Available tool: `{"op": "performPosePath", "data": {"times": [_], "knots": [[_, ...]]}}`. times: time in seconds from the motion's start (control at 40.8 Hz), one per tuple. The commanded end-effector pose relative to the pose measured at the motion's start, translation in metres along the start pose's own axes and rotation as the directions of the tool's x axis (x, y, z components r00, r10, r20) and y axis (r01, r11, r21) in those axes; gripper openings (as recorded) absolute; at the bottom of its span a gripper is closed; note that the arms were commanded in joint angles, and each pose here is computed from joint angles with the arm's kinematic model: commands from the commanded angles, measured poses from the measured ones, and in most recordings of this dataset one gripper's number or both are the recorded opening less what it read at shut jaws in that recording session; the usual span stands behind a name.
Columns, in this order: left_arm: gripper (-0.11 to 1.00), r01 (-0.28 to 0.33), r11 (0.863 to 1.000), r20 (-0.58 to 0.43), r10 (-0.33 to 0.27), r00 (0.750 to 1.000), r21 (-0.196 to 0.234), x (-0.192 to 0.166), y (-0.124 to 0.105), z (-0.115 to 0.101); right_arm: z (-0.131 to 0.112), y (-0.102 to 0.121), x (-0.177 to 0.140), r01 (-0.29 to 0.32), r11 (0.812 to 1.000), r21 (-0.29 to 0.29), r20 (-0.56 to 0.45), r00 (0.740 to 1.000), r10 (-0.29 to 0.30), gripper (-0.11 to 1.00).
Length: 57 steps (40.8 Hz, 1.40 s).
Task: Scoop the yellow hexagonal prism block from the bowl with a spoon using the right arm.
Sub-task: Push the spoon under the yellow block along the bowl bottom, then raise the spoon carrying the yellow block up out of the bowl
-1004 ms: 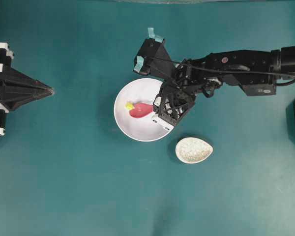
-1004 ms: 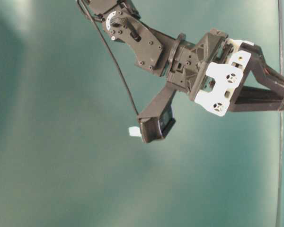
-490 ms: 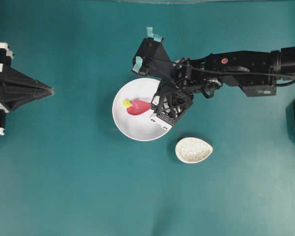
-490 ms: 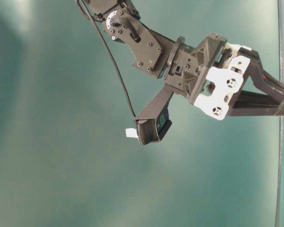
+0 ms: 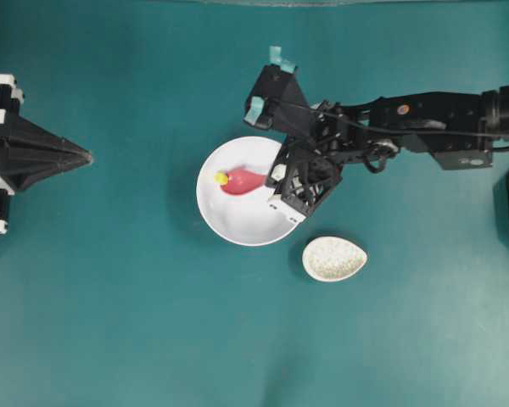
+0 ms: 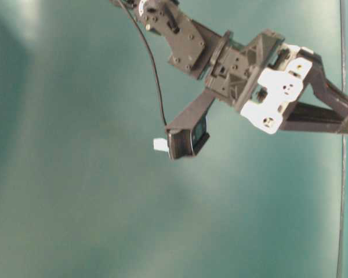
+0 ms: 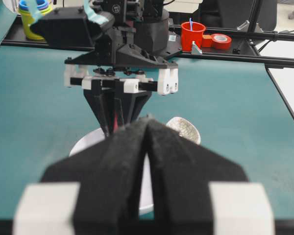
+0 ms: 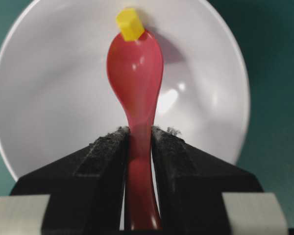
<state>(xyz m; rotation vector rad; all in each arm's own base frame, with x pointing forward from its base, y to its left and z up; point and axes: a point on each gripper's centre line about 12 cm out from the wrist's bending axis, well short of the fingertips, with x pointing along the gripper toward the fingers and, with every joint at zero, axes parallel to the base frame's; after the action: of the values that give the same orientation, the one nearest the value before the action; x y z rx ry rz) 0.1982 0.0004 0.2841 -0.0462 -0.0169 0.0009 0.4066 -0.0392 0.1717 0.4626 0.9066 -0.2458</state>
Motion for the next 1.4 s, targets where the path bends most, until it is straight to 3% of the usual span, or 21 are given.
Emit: {"op": "performPosePath", "data": {"times": [0.0, 0.514, 1.371], "knots": [[0.00, 0.000, 1.000, 0.022, 0.000, 1.000, 0.002, 0.003, 0.000, 0.009, 0.008, 0.004, -0.015, -0.024, 1.000, -0.008, 0.067, 0.997, 0.024, 0.22], [0.00, 0.000, 1.000, 0.023, 0.000, 1.000, 0.002, 0.003, 0.000, 0.010, -0.007, 0.000, -0.032, -0.068, 0.998, -0.018, 0.215, 0.974, 0.071, 0.22], [0.00, 0.000, 1.000, 0.025, 0.000, 1.000, 0.002, 0.003, 0.000, 0.010, 0.006, 0.016, -0.095, -0.172, 0.983, -0.061, 0.446, 0.877, 0.181, 0.22]]}}
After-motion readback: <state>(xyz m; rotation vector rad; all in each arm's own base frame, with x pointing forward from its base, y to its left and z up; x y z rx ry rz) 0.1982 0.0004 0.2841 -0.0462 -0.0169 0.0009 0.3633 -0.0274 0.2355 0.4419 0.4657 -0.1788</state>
